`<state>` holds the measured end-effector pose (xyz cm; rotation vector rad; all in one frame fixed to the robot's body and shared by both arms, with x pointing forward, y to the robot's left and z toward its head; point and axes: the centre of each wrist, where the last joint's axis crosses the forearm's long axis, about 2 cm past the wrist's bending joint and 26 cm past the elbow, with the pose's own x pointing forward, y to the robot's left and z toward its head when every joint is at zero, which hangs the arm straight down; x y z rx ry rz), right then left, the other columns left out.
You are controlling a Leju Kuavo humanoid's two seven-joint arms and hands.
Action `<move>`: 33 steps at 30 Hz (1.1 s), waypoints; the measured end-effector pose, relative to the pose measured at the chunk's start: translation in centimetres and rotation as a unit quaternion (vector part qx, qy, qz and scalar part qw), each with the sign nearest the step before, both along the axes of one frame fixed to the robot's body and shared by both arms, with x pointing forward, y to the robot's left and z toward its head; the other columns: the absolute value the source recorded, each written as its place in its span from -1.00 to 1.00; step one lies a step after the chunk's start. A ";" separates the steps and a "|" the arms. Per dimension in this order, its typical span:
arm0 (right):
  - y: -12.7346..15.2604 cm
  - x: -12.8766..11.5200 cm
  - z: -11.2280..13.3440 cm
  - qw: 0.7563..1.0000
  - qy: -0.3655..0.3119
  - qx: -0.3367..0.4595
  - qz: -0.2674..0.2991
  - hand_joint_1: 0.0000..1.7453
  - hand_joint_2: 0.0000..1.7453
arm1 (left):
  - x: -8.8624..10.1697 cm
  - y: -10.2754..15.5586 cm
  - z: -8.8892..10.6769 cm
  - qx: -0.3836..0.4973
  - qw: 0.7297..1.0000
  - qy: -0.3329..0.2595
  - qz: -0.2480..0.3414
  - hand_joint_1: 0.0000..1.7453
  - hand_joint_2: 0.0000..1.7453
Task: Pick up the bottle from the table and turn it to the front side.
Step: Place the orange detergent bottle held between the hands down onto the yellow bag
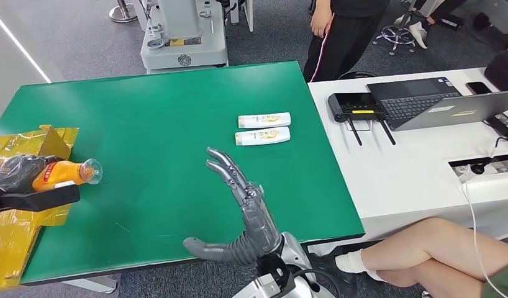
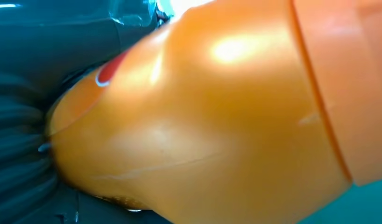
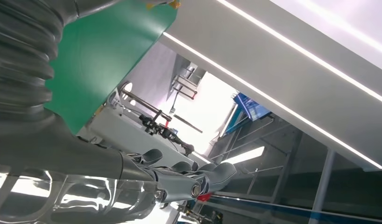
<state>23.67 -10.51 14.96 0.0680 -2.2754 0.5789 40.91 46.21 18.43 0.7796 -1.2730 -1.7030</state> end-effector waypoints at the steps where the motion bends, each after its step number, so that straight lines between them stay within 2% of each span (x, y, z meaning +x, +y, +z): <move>1: 0.0 -0.1 0.0 1.000 0.000 0.000 0.001 -1.00 1.00 | -0.3 0.1 -0.6 0.001 1.000 0.000 0.002 1.00 1.00; 7: 0.0 -0.5 -0.1 1.000 0.003 0.001 0.004 -1.00 1.00 | -1.8 -0.3 -4.2 0.008 1.000 -0.002 0.008 1.00 1.00; 14: -0.1 -0.6 0.0 1.000 0.000 -0.002 0.001 -1.00 1.00 | -2.7 -3.1 -7.7 0.022 1.000 -0.019 0.003 1.00 1.00; 22: -0.1 -0.6 -0.1 1.000 0.002 -0.002 -0.001 -1.00 1.00 | -2.4 -5.7 -8.8 0.021 0.999 -0.022 0.014 1.00 1.00; 30: -0.1 -0.8 -0.2 1.000 0.006 -0.004 0.006 -1.00 1.00 | -2.6 -6.1 -9.4 0.020 0.999 -0.025 0.028 1.00 1.00; 31: -0.1 -0.7 -0.2 1.000 0.007 -0.005 0.008 -1.00 1.00 | -2.6 -6.1 -9.5 0.020 0.999 -0.024 0.030 0.95 1.00; 33: -0.1 -0.7 -0.2 1.000 0.008 -0.006 0.012 -1.00 1.00 | -2.7 -6.1 -9.6 0.021 0.999 -0.023 0.036 -0.05 1.00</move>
